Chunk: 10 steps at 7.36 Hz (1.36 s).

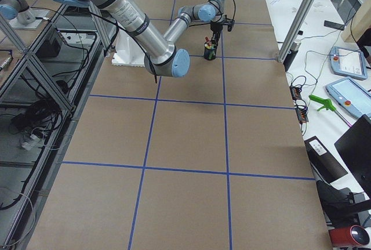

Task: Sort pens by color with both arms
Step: 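Close the right gripper on the blue pen inside the cup, then lift the blue pen with the right gripper while the left arm reaches in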

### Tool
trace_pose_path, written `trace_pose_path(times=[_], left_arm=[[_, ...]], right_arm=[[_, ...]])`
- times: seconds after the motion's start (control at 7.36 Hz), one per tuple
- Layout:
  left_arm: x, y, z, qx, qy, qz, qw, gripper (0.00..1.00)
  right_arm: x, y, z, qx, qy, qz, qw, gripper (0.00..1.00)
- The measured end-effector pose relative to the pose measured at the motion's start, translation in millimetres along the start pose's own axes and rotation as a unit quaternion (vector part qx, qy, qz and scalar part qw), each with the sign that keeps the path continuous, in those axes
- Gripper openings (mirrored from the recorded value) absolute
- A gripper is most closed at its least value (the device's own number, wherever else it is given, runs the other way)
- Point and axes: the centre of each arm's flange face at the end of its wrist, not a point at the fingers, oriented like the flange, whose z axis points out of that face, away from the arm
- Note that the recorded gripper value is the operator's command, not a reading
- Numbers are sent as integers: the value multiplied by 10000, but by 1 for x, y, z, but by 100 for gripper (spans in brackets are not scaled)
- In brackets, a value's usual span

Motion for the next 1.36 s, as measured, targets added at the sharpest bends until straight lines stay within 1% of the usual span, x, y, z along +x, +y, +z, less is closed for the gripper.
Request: trace_pose_path(times=[0.14,0.41,0.54,0.95,1.09,1.22,1.36], left_arm=[[3,-2,-3,14,16,-49,10000,100],[20,-4,-11,97,51,-271,9996,100],[32,-4,-14,133,68,-385,9991,100],[71,-4,-12,138,203,-653,9976,100],[80,-4,-11,128,239,-714,9971,100],[92,-3,-10,120,267,-786,9965,100],[114,-1,-6,90,306,-880,9956,100]], right_arm=[[0,0,0,0,1,-1,10000,30],[0,0,0,1,-1,-3,10000,15],[0,0,0,4,-5,-3,10000,13],[-2,0,-4,9,-28,30,10000,12],[-2,-5,-11,35,-76,61,9999,12],[-3,-14,-25,78,-143,116,9998,12],[-3,-25,-46,138,-204,194,9995,12]])
